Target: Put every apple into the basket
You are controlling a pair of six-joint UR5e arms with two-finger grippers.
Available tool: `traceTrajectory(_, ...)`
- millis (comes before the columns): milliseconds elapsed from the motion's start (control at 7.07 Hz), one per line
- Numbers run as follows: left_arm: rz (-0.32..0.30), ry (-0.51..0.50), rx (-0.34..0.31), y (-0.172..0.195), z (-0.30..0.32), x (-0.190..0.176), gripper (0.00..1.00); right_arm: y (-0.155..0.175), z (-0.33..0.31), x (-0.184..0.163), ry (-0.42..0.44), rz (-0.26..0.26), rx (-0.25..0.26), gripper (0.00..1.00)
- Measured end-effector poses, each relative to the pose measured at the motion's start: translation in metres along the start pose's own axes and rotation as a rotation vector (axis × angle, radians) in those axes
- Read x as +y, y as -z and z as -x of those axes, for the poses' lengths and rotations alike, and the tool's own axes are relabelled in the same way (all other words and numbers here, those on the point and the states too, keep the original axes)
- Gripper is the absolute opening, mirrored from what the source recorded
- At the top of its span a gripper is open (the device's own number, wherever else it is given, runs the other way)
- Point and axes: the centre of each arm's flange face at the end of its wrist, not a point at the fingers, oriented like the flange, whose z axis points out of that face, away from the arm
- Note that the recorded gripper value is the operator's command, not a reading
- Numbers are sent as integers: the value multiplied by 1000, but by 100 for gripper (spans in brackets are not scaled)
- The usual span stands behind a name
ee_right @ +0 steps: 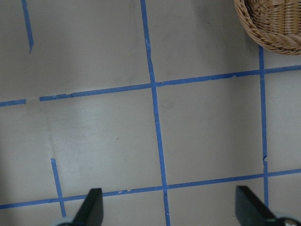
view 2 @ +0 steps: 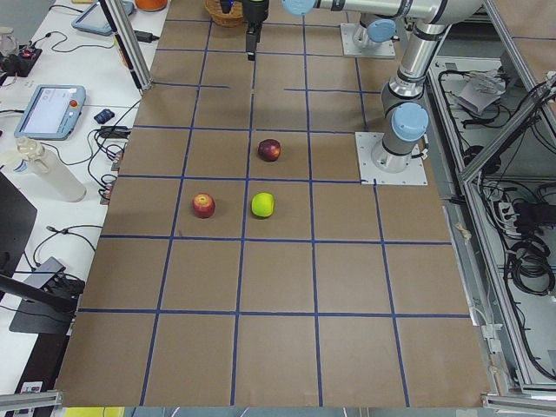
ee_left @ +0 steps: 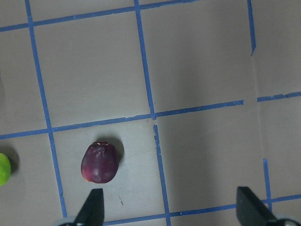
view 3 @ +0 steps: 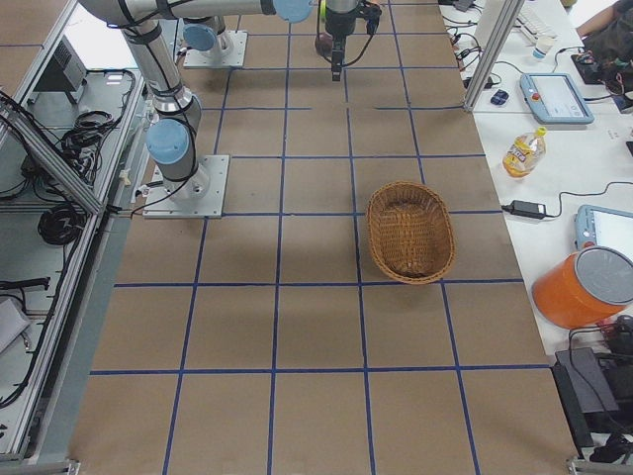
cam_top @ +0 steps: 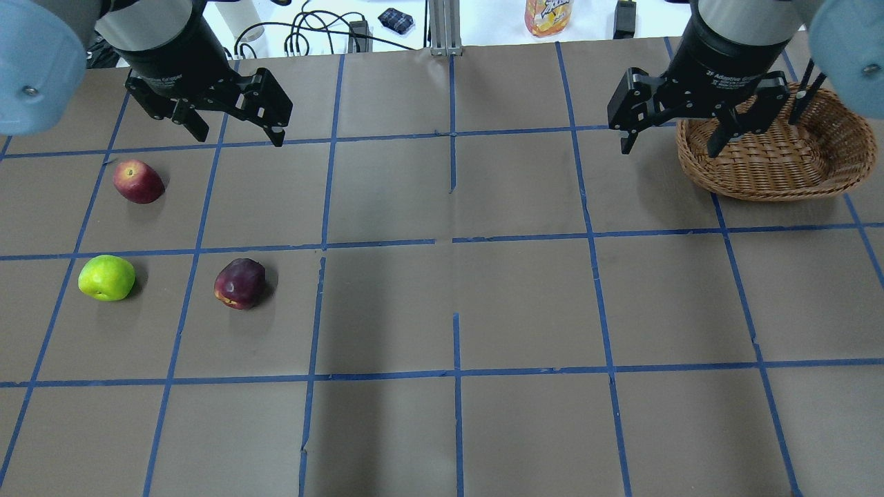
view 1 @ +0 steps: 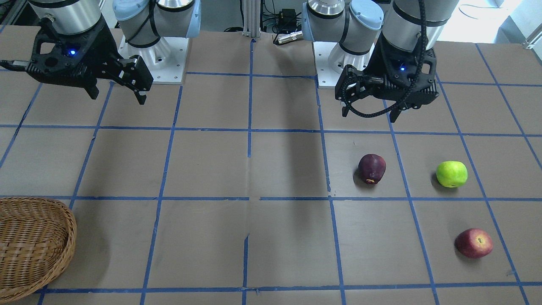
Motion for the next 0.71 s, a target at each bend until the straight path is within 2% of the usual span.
traceTrajectory(707, 5, 0, -4, -1, 0, 0, 100, 1, 0, 1, -1, 1, 1, 100)
